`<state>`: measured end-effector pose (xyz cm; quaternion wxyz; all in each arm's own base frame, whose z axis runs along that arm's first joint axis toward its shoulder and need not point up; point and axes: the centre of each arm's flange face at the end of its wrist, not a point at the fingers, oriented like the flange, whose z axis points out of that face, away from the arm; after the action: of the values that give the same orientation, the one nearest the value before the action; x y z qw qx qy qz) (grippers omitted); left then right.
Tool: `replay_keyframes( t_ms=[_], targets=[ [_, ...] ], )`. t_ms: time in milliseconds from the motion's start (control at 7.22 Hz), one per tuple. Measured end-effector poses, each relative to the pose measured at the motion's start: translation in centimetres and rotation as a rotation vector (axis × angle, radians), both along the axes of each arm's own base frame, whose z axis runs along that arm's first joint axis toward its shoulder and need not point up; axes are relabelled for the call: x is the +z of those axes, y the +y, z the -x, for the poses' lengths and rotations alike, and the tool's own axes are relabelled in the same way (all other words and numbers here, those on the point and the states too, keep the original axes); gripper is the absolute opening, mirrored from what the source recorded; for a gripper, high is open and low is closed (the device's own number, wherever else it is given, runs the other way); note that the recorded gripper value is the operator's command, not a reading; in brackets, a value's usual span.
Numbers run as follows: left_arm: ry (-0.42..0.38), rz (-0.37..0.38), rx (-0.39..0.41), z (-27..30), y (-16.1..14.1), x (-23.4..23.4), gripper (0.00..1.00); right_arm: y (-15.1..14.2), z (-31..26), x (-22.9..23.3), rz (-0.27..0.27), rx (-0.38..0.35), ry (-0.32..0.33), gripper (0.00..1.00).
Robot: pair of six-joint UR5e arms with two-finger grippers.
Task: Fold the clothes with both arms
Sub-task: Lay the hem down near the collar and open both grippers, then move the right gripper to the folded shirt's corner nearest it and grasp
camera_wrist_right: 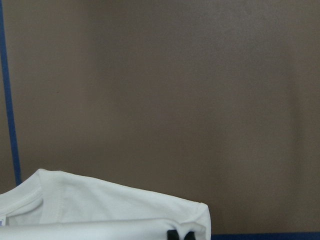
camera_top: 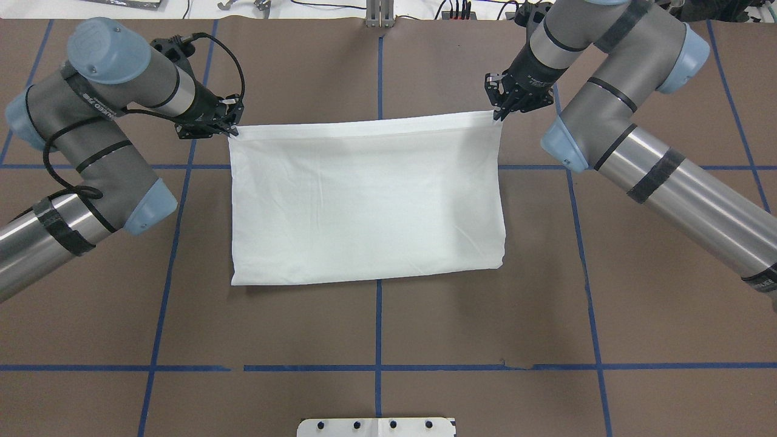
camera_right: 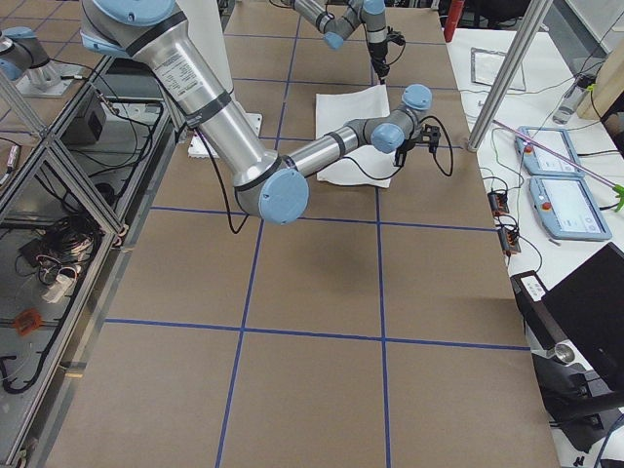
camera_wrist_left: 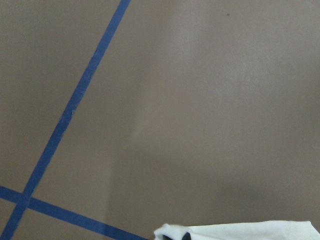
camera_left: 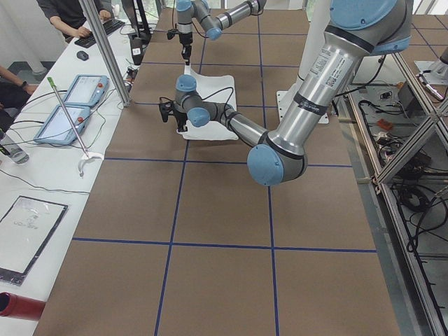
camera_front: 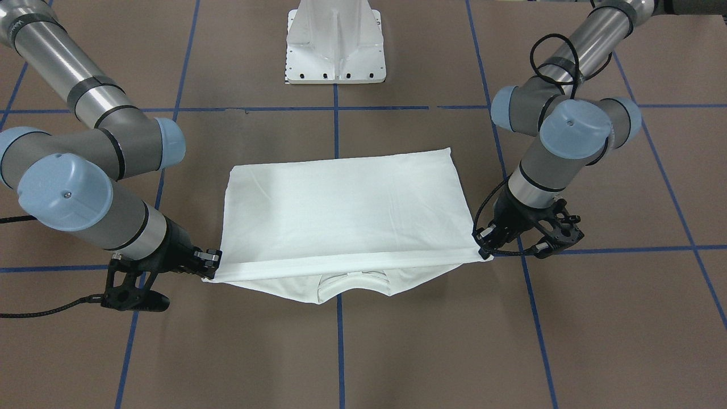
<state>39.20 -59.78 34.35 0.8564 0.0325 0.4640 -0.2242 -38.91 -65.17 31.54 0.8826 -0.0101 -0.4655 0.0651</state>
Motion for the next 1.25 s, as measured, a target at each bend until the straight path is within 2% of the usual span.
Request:
replay_keyframes(
  t_ms=[416,554,693,1247],
  targets=[
    [0.009,-0.005,-0.001,-0.1,-0.1,-0.9,0.00,0.8,0.7,-1.9,-0.029,-0.016,-0.022,0.00],
    [0.012,-0.006,-0.002,-0.2,-0.1,-1.2,0.65,1.4,1.1,-2.6,-0.042,-0.026,-0.032,0.52],
    [0.015,-0.006,-0.003,-0.2,-0.1,-1.5,1.00,2.0,1.6,-3.1,-0.051,-0.035,-0.039,1.00],
    [0.012,-0.006,-0.008,0.0,0.0,-1.5,1.00,3.2,1.9,-2.5,-0.067,-0.035,-0.030,1.00]
  ],
)
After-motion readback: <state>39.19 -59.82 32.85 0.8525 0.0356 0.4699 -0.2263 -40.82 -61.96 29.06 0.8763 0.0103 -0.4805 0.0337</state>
